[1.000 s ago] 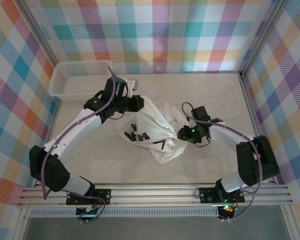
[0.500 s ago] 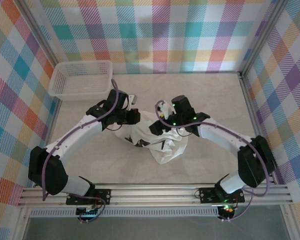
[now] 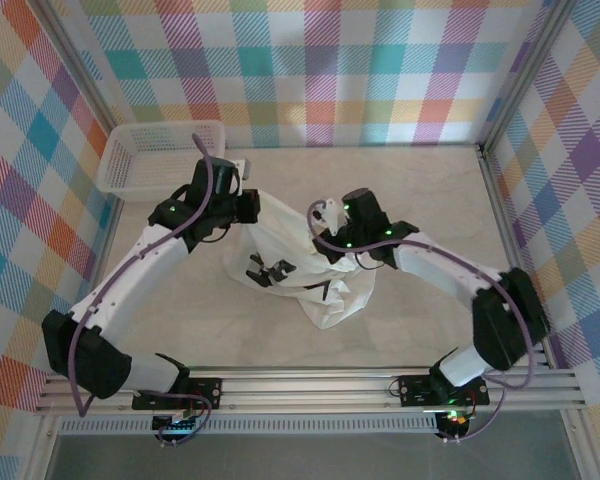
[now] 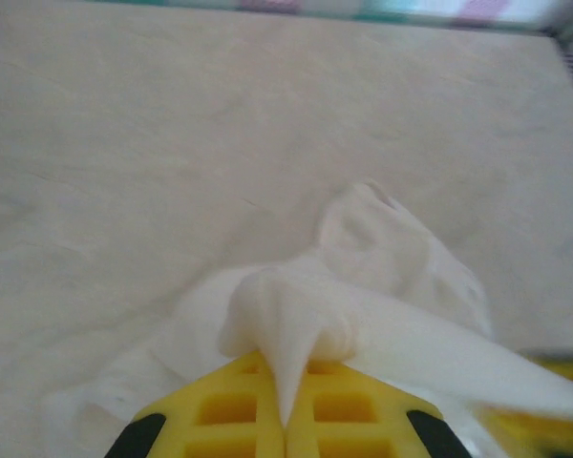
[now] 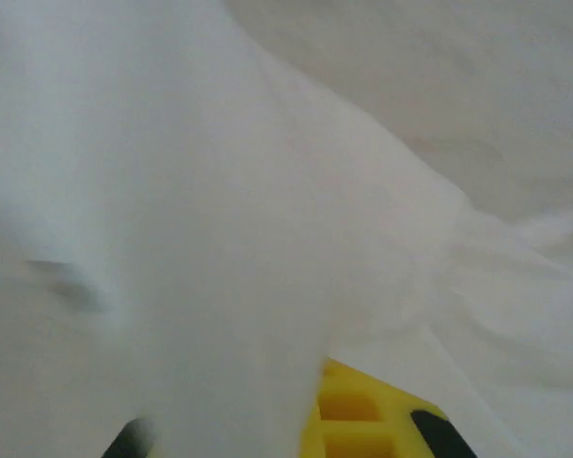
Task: Fold the inside-out t-shirt
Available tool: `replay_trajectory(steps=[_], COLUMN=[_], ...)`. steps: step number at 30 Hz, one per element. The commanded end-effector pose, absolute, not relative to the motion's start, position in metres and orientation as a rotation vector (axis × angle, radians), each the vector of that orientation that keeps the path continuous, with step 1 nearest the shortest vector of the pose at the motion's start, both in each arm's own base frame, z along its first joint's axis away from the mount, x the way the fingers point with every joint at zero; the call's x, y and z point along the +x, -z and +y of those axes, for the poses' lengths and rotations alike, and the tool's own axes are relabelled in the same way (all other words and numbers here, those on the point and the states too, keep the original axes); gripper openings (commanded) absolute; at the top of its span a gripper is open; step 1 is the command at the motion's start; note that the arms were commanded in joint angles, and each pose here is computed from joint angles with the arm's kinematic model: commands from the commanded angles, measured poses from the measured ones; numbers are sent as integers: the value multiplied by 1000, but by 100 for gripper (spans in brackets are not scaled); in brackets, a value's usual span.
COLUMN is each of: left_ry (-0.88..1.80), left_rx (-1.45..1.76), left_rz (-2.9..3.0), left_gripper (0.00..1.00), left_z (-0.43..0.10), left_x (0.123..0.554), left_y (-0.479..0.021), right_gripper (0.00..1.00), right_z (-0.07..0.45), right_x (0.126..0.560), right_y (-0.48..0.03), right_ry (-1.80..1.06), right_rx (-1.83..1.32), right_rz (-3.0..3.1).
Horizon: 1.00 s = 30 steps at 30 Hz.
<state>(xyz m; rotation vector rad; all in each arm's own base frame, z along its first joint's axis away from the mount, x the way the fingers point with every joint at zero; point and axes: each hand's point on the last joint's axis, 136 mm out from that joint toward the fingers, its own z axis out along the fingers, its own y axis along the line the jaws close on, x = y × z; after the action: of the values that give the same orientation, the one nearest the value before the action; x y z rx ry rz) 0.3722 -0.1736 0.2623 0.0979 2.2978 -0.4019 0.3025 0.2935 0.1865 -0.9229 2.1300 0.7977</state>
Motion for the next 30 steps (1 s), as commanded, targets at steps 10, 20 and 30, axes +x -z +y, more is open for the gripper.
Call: replay_trajectory(steps=[10, 20, 30], left_ry=[606, 735, 736], left_rx=[-25, 565, 535], left_rz=[2193, 2092, 2150], left_gripper=[63, 63, 32], left_z=[-180, -248, -322], left_x=[442, 299, 339], left_y=[-240, -265, -243], right_gripper=[0, 0, 0], right_z=[271, 273, 273], right_x=[300, 314, 314], right_y=[-326, -314, -307], right_ry=[-1571, -1621, -1593], right_rx=[-523, -508, -453], right_rz=[1965, 2048, 2115])
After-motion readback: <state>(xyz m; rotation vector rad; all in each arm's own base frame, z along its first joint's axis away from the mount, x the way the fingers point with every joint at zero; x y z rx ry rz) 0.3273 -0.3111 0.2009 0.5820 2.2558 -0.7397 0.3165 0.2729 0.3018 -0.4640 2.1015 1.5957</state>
